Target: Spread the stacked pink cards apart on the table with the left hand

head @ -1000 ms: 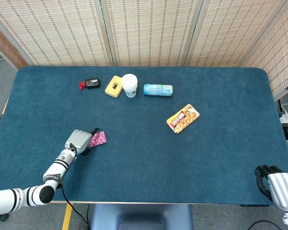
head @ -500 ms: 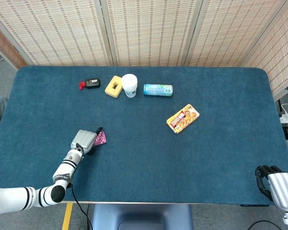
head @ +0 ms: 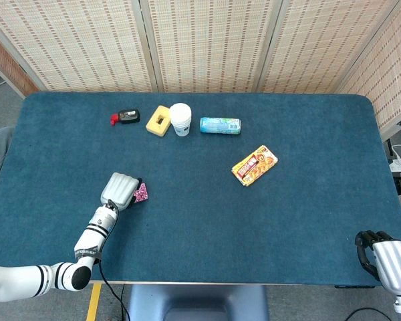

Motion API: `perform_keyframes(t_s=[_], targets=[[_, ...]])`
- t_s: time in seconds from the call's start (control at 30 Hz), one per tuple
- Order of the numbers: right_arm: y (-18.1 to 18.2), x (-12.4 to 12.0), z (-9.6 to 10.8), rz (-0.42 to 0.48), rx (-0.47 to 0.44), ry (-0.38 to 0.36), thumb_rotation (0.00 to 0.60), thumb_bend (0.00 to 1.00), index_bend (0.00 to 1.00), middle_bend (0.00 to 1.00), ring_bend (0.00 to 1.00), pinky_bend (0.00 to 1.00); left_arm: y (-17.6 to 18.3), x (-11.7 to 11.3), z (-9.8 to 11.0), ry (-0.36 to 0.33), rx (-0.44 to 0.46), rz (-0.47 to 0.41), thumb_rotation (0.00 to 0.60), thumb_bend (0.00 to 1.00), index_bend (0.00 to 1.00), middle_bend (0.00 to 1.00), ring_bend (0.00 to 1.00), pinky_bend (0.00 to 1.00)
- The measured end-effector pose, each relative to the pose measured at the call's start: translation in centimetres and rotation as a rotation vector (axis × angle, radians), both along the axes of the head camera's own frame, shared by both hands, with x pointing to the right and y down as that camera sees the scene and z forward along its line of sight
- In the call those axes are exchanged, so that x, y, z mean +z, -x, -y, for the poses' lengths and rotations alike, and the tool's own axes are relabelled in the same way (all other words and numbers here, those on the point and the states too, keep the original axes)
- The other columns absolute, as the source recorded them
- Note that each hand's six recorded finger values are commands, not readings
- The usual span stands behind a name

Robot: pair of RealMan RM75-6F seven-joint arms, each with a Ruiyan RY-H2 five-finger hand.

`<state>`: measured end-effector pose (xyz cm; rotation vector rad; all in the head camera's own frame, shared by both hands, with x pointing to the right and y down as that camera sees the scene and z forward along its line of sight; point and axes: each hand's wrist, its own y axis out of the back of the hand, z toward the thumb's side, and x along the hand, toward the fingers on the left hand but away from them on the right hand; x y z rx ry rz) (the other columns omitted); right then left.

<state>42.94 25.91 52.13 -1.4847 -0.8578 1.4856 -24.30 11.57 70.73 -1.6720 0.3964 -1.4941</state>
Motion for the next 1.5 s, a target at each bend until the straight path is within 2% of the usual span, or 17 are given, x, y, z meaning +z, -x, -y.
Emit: perform_keyframes(t_s=[0.2,0.4,0.73,1.1,1.5], targets=[[0.0,-0.1,0.0,0.002,0.001,-0.004,0.6,0.47,0.66,0.57,0.57,0.84,0.4,0.4,-0.9,0.075,-0.067,-0.006,0.6,0.35,0.11,1.0,1.0,1.0],[0.0,-0.1,0.0,0.005,0.001,-0.006,0.6,0.47,0.66,0.57,0.57,0.84,-0.1,0.4,-1.4,0.119,-0.099,-0.001,0.6,0.35,0.0,1.0,1.0,1.0],[0.0,-0.2,0.0,0.008,0.001,-0.006,0.6,0.47,0.66,0.57,0.57,0.84,-0.4,1.2,-1.5,0.097,-0.095,0.007,0.6,0.34,0.0,1.0,1.0,1.0],[0.0,-0.2,0.0,0.007,0.001,-0.007,0.6,0.47,0.66,0.57,0.57,0.84,0.6,1.6,-1.7,0.114,-0.146,0.032,0.6,0.34,0.08,1.0,1.0,1.0],[0.0,-0.2,0.0,0.01,0.002,-0.009,0.6,0.47,0.66,0.57,0.57,0.84,1.3,1.8,-2.2,0.127,-0.216,0.112,0.6,0.33,0.13,1.0,1.0,1.0]])
